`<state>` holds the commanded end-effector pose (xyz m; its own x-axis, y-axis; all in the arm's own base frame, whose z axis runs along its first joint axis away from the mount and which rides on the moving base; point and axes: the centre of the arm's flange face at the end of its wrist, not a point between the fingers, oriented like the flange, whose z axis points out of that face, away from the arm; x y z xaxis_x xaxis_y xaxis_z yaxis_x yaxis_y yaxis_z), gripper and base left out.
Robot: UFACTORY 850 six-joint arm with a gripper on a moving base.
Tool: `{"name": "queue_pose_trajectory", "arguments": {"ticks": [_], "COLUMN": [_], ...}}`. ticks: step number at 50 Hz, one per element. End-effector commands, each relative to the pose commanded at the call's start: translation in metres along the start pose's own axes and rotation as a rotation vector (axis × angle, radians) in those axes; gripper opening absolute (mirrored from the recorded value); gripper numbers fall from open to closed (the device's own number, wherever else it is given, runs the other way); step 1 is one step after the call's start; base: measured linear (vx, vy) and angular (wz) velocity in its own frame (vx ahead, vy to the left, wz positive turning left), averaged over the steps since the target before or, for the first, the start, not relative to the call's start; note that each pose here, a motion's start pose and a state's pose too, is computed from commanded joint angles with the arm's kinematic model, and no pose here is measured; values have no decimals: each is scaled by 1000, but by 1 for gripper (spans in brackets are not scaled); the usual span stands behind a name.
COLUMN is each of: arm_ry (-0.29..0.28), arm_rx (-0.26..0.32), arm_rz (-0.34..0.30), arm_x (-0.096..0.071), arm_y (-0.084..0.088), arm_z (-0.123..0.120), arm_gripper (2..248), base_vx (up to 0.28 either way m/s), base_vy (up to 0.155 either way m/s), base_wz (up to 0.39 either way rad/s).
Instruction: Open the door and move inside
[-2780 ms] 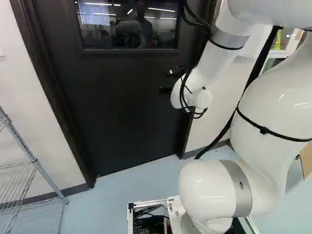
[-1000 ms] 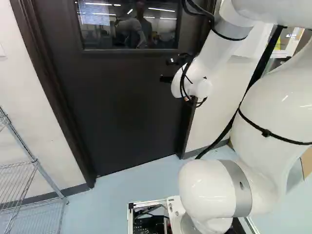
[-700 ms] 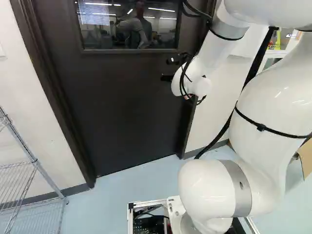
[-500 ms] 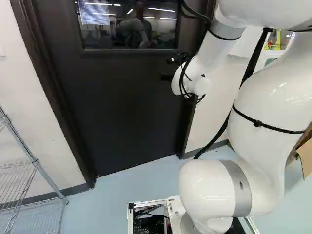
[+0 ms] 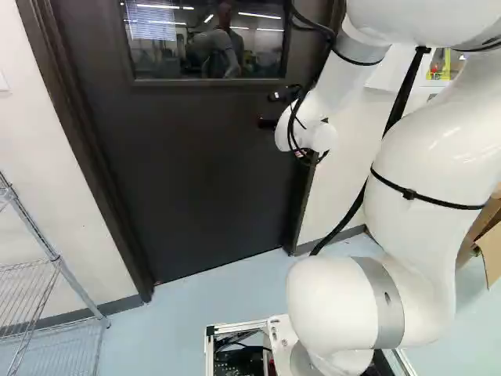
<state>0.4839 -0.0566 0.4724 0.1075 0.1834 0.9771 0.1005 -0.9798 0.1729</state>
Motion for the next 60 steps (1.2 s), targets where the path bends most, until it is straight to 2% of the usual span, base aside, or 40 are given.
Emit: {"name": "queue_pose_trajectory", "arguments": {"ticks": [60], "arm_ry": [-126], "arm_rx": [26], "arm_rz": [31], "arm_x": [-62], "arm_y": [-10], "arm_z": [13], "arm_gripper": [247], "base_vx": [0], "base_vy": [0], "base_wz": [0]}}
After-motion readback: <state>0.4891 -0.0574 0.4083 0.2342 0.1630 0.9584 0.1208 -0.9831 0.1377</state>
